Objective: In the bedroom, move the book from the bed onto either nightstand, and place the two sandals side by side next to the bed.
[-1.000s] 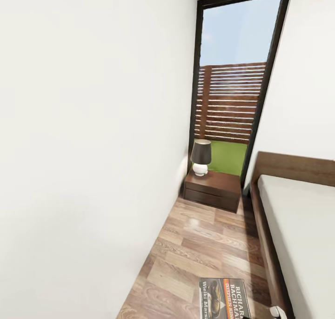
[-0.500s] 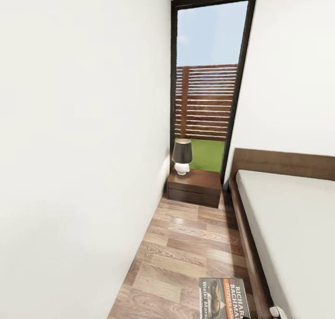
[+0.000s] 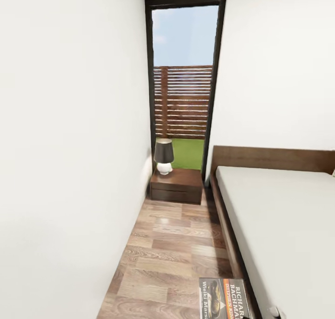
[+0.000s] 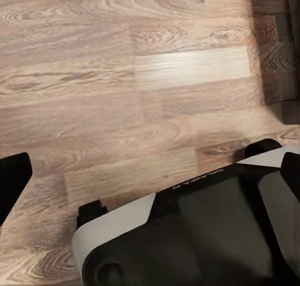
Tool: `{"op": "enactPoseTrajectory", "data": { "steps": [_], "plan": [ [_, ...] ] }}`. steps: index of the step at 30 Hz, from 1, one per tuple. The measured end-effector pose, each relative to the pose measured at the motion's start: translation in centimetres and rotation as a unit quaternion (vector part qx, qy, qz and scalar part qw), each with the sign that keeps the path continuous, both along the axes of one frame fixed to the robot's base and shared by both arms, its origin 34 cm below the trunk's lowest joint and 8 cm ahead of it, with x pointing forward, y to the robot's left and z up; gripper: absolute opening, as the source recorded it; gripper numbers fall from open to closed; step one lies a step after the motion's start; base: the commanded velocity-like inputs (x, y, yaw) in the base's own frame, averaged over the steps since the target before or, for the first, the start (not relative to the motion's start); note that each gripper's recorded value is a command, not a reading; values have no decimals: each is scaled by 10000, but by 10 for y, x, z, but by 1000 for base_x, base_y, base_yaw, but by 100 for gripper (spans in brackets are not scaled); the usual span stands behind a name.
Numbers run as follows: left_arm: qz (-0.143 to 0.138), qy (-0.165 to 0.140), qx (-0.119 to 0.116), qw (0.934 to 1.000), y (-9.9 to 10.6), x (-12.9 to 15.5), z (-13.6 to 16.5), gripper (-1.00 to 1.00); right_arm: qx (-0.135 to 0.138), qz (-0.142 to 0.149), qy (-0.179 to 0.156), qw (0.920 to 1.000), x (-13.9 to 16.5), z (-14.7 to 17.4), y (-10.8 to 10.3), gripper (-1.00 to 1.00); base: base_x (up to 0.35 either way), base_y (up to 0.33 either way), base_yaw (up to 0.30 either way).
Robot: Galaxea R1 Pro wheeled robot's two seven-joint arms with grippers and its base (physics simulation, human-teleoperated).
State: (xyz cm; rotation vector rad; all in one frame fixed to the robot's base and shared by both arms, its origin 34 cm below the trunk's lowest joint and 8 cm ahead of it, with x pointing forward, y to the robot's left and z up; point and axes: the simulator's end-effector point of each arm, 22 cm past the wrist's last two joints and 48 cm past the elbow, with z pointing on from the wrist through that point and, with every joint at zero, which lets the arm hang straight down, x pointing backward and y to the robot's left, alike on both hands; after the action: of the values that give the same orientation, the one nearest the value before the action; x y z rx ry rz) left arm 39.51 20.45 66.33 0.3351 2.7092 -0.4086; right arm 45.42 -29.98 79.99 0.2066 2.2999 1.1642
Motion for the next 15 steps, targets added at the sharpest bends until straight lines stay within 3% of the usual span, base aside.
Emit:
{"op": "enactPoseTrajectory", "data": {
  "steps": [6,11,15],
  "plan": [
    [2,-4,1,10000,0,0,0,100,-1,-6,-7,10000,0,0,0,-100,300,0,-239],
    [0,-3,0,10000,0,0,0,100,4,-6,-5,10000,0,0,0,-100,320,0,-32],
    [2,-2,-1,10000,0,0,0,100,11,-20,-13,10000,1,1,0,-100,139,0,-3]
  ]
}}
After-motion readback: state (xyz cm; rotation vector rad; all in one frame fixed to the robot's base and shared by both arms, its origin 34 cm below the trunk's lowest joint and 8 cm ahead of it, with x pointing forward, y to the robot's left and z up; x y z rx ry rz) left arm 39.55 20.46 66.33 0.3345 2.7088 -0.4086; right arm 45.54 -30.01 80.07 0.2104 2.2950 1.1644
